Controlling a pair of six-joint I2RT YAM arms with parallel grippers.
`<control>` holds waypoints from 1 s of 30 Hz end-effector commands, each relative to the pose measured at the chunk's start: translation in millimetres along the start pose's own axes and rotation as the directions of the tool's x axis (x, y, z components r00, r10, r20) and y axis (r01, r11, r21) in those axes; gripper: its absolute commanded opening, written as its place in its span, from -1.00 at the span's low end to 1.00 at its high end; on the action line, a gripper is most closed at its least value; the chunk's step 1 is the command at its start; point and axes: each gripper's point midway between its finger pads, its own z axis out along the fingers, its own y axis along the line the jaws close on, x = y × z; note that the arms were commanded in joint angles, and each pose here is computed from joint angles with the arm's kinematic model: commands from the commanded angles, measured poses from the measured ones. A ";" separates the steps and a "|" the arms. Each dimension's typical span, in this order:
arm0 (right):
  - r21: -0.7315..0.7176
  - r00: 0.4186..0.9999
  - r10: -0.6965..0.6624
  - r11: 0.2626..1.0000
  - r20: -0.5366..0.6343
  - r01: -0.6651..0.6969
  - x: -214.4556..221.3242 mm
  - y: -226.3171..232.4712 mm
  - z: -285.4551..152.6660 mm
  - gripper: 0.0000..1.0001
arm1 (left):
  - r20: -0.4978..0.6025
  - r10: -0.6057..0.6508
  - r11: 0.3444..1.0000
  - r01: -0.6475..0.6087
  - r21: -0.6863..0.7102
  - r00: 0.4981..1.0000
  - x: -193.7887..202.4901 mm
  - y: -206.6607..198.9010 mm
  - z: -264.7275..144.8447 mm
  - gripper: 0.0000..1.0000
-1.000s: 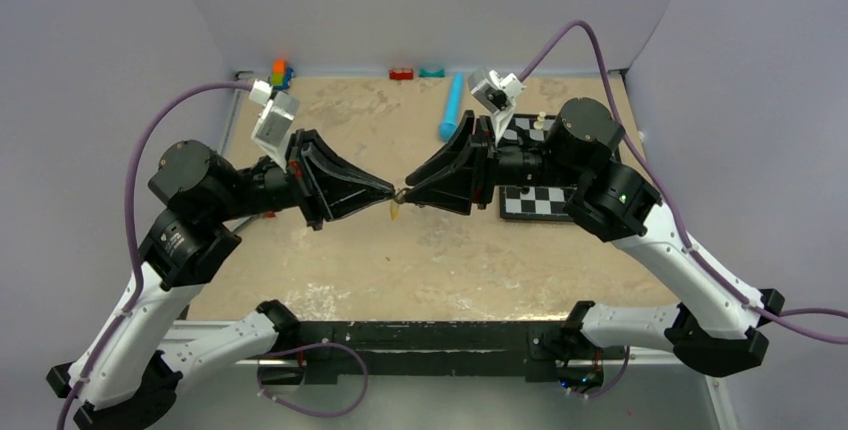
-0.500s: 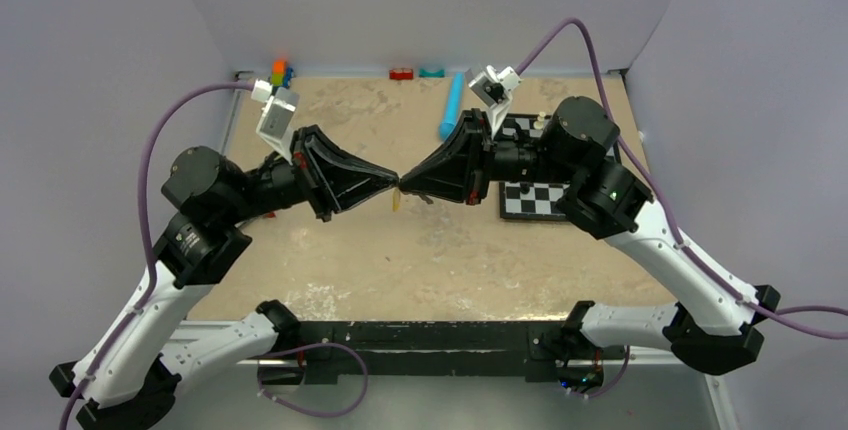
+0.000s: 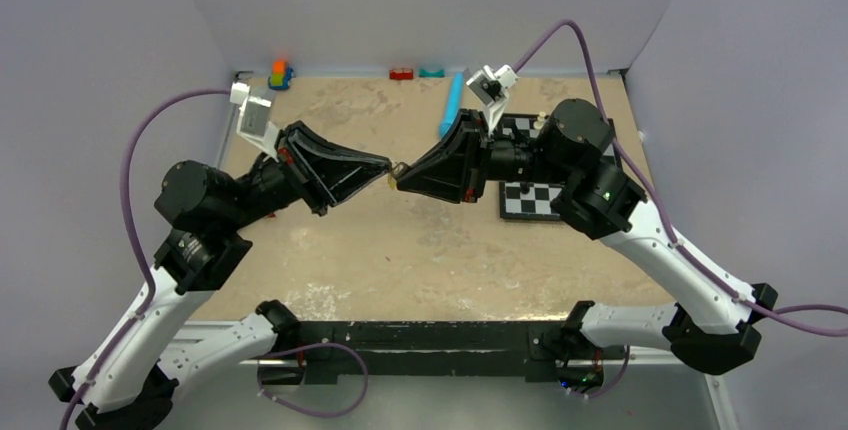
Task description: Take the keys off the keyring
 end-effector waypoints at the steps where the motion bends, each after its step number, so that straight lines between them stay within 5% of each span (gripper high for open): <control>1: -0.006 0.999 -0.011 1.000 0.050 0.011 -11.2 4.5 0.1 -0.61 | 0.054 0.009 1.000 -0.010 0.015 0.998 -11.7 -5.3 0.2 -1.00; 10: 0.011 0.996 -0.028 1.000 0.090 0.027 -25.9 6.2 0.9 -0.38 | 0.038 0.010 1.000 -0.010 0.018 0.999 -7.5 -4.5 0.0 -1.00; 17: 0.002 0.995 -0.024 1.000 0.096 0.024 -27.0 7.7 1.3 -0.77 | 0.047 0.010 1.000 -0.011 0.021 0.999 -8.5 -4.6 0.2 -1.00; 30: -0.016 0.995 -0.026 0.999 0.096 0.027 -28.1 12.2 0.8 -0.49 | 0.026 0.006 1.000 -0.007 0.005 1.000 -1.1 2.9 1.6 -1.00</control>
